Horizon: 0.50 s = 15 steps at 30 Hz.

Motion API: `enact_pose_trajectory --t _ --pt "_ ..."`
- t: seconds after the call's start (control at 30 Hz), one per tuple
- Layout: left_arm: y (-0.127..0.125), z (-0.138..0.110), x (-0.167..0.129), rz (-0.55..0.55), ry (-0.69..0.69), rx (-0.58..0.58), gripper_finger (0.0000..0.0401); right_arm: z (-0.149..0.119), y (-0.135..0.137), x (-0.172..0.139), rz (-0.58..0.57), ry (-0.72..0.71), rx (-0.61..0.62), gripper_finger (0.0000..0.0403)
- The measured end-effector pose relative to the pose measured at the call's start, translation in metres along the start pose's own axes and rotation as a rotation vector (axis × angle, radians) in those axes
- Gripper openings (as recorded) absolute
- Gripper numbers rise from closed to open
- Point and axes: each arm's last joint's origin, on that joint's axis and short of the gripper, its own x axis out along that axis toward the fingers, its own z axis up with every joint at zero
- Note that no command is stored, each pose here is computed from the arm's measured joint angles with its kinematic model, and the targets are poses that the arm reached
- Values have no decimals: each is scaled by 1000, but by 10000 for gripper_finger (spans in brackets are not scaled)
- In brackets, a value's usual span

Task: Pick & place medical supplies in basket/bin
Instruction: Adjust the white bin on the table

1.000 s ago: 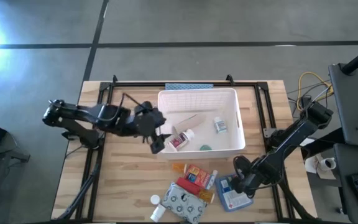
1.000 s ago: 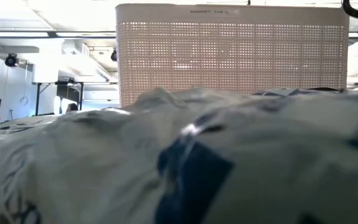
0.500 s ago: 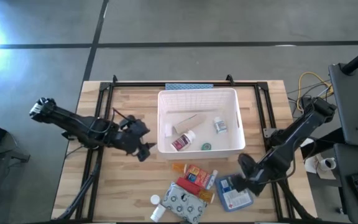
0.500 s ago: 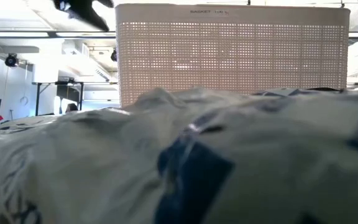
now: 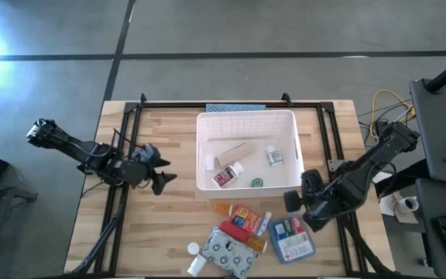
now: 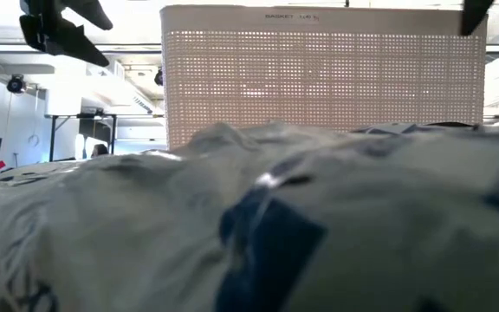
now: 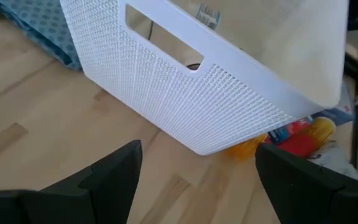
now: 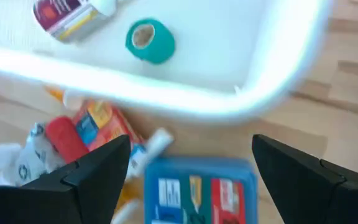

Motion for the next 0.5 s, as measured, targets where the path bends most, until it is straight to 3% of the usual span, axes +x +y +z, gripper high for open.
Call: enact_pose_trajectory --t 0.1,0.3,0.5 --pt "5 -4 1 -14 -10 -10 293 9 10 12 35 1 -8 327" --pt "6 -7 4 -8 -5 -17 293 22 35 24 215 25 -80 327" --pt "5 -7 5 -6 -5 -16 293 24 40 21 239 20 -121 327"
